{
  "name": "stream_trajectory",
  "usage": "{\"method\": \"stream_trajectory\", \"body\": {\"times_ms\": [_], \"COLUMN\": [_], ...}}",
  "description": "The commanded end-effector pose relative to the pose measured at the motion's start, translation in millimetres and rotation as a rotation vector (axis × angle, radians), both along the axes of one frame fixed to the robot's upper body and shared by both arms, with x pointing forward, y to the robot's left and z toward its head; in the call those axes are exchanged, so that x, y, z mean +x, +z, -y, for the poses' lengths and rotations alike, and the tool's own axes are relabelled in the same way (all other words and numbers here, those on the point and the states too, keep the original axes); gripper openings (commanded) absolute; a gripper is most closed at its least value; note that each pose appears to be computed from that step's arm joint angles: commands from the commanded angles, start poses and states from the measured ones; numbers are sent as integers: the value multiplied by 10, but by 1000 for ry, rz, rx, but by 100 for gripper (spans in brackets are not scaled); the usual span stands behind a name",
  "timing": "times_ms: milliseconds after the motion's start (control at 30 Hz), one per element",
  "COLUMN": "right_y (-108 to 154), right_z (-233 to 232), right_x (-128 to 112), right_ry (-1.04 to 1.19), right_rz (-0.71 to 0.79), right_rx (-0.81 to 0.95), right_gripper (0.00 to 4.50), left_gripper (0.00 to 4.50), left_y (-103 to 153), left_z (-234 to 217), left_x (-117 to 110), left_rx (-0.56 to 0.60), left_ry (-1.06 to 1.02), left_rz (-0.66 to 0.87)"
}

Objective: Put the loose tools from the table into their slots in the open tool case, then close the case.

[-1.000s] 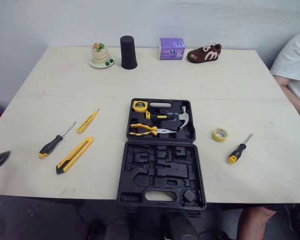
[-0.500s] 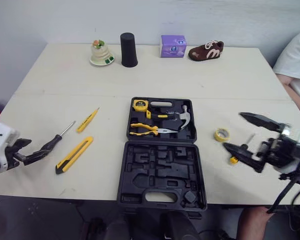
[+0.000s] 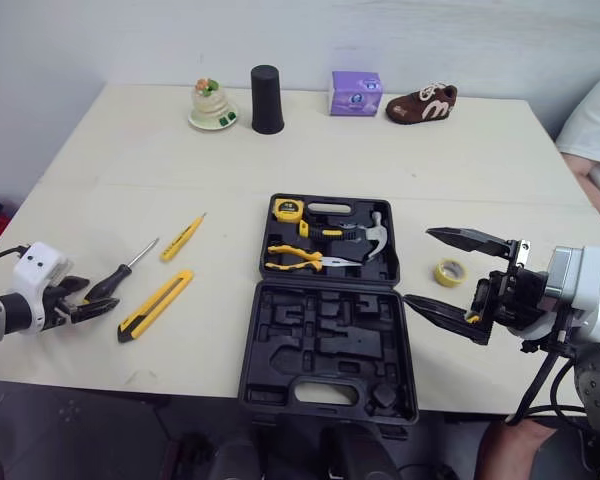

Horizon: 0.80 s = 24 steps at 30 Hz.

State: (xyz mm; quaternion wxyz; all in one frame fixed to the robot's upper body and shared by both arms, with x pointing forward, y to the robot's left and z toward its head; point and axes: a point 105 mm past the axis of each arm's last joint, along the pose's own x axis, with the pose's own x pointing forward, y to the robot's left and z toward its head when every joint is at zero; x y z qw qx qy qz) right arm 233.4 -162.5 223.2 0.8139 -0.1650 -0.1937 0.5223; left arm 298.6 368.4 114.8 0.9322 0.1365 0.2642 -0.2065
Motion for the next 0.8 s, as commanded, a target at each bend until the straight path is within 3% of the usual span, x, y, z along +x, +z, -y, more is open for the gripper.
{"method": "stream_trajectory", "body": {"times_ms": [33,133,267,367,433,500,633,800], "right_y": [64,53,0,-59,-93,-93,-181,-294], "right_z": [-38,-19,87,221,280,314,618,711], "right_x": [-28,-20,-29,-73,-130,-163,-186,-239], "right_ry": [-3,-25,-80,-127,-134,-137,-207,-235], "right_rz": [29,25,26,-11,-45,-46,-93,-182], "right_rx": [-5,-11,-38,-66,-91,-105,-141,-128], "right_gripper": [450,450,450,450,450,450,450,450], "left_gripper": [238,110,101,101,101,101,101,101], "left_y": [-51,29,441,882,1014,1046,1169,1072], "left_z": [-7,-36,82,507,792,953,1909,2409], "left_x": [12,41,90,122,112,99,-35,-250], "left_rx": [-22,-38,-39,-41,-40,-43,-59,-19], "left_ry": [12,30,-85,-310,-442,-508,-892,-1135], "left_rz": [-5,43,239,407,434,414,215,89]}}
